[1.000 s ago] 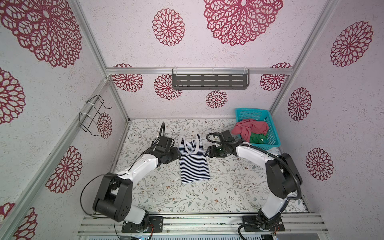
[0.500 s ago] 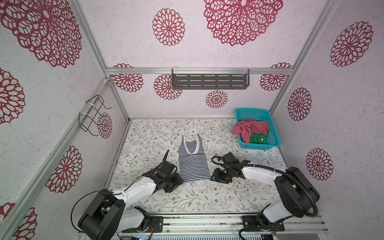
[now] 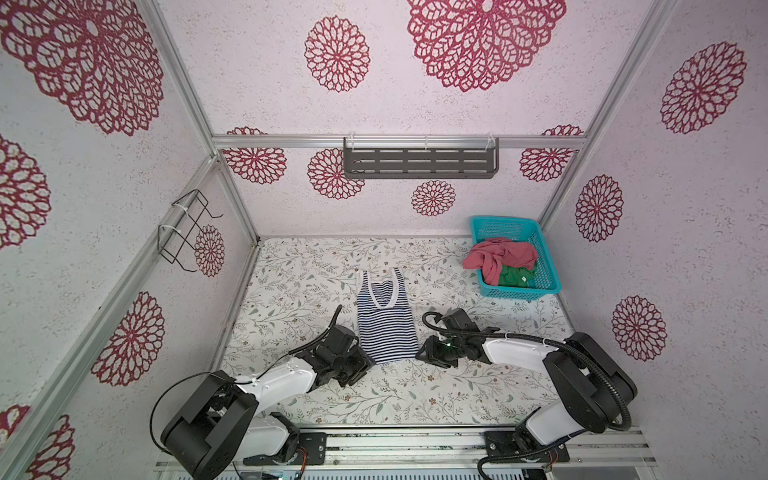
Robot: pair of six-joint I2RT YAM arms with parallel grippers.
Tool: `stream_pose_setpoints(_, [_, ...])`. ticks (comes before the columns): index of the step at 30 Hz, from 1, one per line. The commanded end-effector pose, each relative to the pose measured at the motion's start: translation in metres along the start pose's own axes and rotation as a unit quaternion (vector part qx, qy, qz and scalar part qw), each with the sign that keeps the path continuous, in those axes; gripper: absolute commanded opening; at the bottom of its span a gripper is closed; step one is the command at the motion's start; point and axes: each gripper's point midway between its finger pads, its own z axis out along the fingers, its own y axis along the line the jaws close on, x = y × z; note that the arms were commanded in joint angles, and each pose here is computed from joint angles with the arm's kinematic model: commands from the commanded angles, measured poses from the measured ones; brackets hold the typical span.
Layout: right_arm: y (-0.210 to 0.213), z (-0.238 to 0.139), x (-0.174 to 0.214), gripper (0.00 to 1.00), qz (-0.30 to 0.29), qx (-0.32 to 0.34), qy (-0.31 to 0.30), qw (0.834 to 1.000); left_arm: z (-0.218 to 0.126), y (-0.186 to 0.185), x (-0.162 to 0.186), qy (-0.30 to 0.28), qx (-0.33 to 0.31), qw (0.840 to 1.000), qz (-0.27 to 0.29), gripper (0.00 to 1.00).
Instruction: Fold and stack the tank tops
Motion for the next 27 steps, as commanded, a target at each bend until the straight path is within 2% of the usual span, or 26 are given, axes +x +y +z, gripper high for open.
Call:
stream_pose_setpoints(1, [0.003,0.004,0.001,0.39,0.008,-0.009,0.001,1.000,0.002,0.051,0.012,0.010,-0.086,0.996,-0.028,0.44])
stream_pose_setpoints(12, [0.001,0.011,0.002,0.32,0.013,-0.011,0.006,1.000,0.004,0.060,0.004,-0.005,-0.118,0.993,-0.017,0.34])
stream_pose_setpoints(20, [0.001,0.012,0.003,0.25,0.013,-0.009,0.005,1.000,-0.003,0.073,0.002,-0.015,-0.145,0.989,-0.012,0.29])
stream_pose_setpoints(27, [0.001,0.013,0.003,0.23,0.013,-0.010,0.008,1.000,0.002,0.073,-0.008,-0.017,-0.147,0.989,-0.004,0.24])
